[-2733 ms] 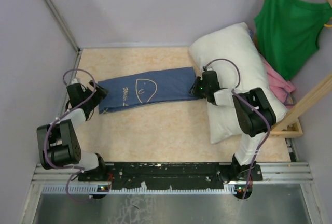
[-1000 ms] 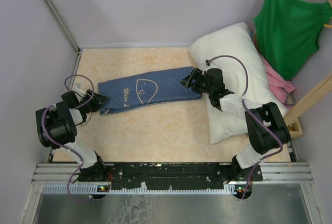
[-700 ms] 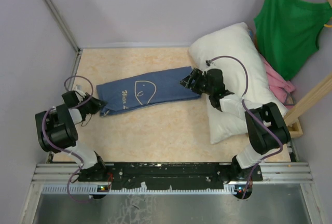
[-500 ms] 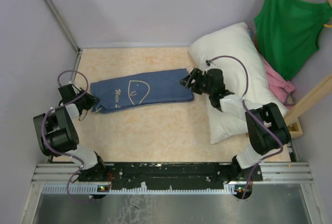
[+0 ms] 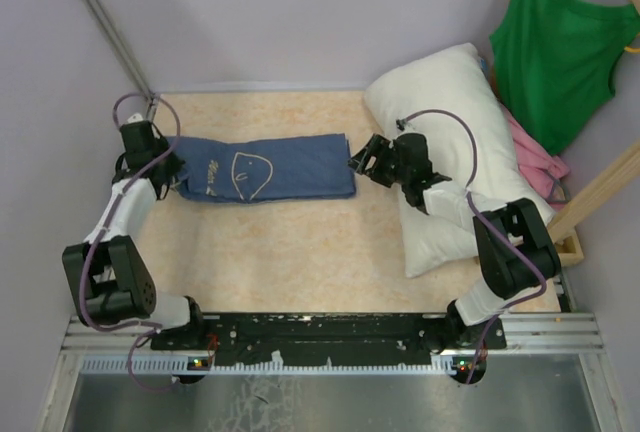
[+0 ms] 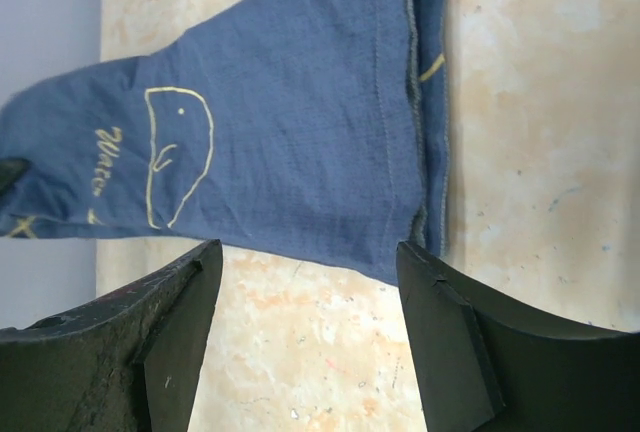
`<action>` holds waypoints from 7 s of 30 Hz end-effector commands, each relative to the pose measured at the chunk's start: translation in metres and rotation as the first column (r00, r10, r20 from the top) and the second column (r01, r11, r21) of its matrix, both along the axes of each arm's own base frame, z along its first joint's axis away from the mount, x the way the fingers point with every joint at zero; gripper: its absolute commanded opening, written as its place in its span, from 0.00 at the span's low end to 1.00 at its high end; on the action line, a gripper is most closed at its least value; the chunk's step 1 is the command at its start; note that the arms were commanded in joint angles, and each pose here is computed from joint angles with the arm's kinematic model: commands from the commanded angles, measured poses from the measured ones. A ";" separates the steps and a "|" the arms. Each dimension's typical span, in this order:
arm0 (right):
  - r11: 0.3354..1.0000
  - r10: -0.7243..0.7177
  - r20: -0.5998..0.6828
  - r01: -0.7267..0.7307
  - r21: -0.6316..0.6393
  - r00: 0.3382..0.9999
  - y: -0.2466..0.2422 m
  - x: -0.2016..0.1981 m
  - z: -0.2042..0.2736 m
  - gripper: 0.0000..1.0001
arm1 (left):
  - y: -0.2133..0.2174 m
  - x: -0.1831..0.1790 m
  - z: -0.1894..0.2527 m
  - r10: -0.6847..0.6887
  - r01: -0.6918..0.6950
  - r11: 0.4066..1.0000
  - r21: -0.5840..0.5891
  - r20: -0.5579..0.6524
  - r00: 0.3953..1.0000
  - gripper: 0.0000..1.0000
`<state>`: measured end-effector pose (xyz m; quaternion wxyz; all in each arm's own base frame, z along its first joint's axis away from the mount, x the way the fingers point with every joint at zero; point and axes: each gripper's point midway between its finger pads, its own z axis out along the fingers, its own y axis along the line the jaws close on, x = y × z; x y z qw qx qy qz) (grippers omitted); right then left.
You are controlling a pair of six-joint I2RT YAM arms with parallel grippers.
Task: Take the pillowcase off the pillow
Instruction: Fold the pillowcase at the center of the board, then adjust the pillowcase at the center of the board, then reset both arms
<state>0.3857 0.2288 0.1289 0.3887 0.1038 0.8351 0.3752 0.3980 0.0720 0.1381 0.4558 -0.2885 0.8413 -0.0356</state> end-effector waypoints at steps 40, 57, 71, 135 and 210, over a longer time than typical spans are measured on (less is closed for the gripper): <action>0.936 -0.318 -0.120 0.292 -0.195 0.940 -0.081 0.015 0.002 0.90 | -0.387 0.061 0.014 -0.675 0.735 0.503 0.455 -0.324 0.663 0.14; 0.961 -0.139 0.023 0.140 -0.239 0.990 -0.034 0.030 0.016 0.85 | -0.334 0.050 0.071 -0.804 0.797 0.594 0.110 0.098 0.586 0.89; 0.886 0.075 -0.048 -0.088 -0.455 0.996 0.027 0.099 -0.043 0.63 | -0.281 0.032 -0.012 -0.733 0.736 0.669 0.100 -0.072 0.676 0.63; 0.920 -0.038 -0.246 -0.062 -0.387 0.969 -0.034 0.040 -0.089 0.00 | -0.246 0.025 -0.043 -0.669 0.685 0.725 0.068 -0.170 0.724 0.61; 0.927 -0.056 0.382 0.191 -0.323 0.922 -0.043 0.005 0.140 0.99 | -0.149 0.018 0.116 -0.499 0.498 0.860 0.111 0.385 0.777 1.00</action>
